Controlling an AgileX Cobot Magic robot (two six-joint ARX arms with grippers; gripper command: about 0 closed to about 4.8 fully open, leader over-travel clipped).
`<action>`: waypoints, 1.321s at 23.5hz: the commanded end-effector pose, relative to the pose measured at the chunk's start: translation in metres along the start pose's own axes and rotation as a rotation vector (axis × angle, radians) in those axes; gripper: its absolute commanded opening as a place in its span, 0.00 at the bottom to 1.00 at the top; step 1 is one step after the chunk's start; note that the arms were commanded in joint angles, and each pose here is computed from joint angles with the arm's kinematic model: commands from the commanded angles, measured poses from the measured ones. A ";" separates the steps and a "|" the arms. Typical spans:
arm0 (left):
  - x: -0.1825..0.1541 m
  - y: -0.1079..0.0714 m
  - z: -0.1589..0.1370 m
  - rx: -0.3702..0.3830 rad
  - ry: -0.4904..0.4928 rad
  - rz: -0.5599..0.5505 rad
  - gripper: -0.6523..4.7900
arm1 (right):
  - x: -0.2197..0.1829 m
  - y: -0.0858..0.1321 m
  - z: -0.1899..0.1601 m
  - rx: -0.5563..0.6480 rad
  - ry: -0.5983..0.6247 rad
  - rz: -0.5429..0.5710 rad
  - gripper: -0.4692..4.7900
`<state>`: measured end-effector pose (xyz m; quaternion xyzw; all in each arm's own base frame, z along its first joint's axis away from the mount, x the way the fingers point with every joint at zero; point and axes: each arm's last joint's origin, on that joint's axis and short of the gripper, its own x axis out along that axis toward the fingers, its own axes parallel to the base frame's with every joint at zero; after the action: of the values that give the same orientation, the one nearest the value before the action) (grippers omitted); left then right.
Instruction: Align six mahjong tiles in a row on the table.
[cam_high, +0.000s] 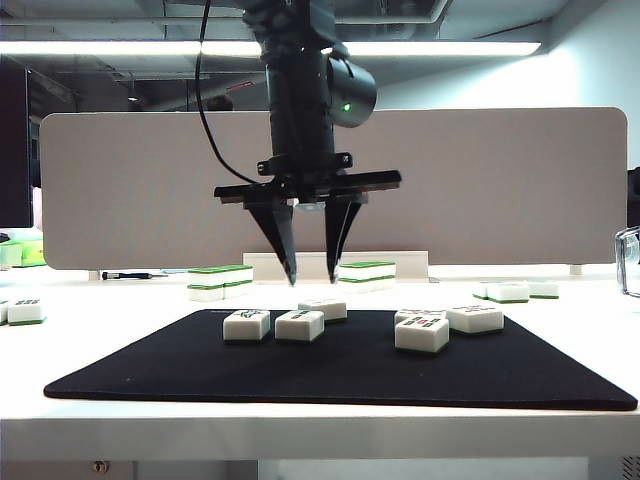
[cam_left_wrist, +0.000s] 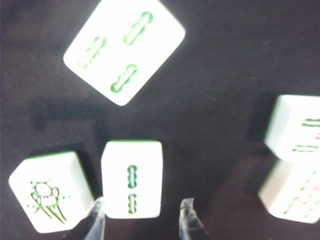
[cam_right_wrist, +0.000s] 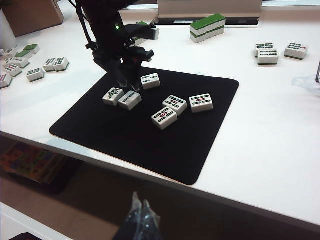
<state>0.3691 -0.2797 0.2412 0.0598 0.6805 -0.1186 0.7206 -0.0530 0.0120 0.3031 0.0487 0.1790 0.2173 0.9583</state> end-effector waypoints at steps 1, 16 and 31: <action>0.002 -0.011 -0.002 0.027 -0.022 -0.014 0.44 | -0.003 0.001 0.000 -0.015 -0.025 0.002 0.09; 0.032 -0.024 -0.004 0.105 0.008 0.083 0.34 | -0.003 0.001 0.000 -0.014 -0.026 -0.021 0.09; 0.022 -0.020 -0.009 0.154 0.008 0.165 0.34 | -0.003 0.000 0.000 -0.015 -0.026 -0.024 0.09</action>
<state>0.3593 -0.2996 0.2096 0.1637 0.6725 -0.0990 0.7150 -0.0527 0.0114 0.3030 0.0467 0.1793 0.2062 0.9608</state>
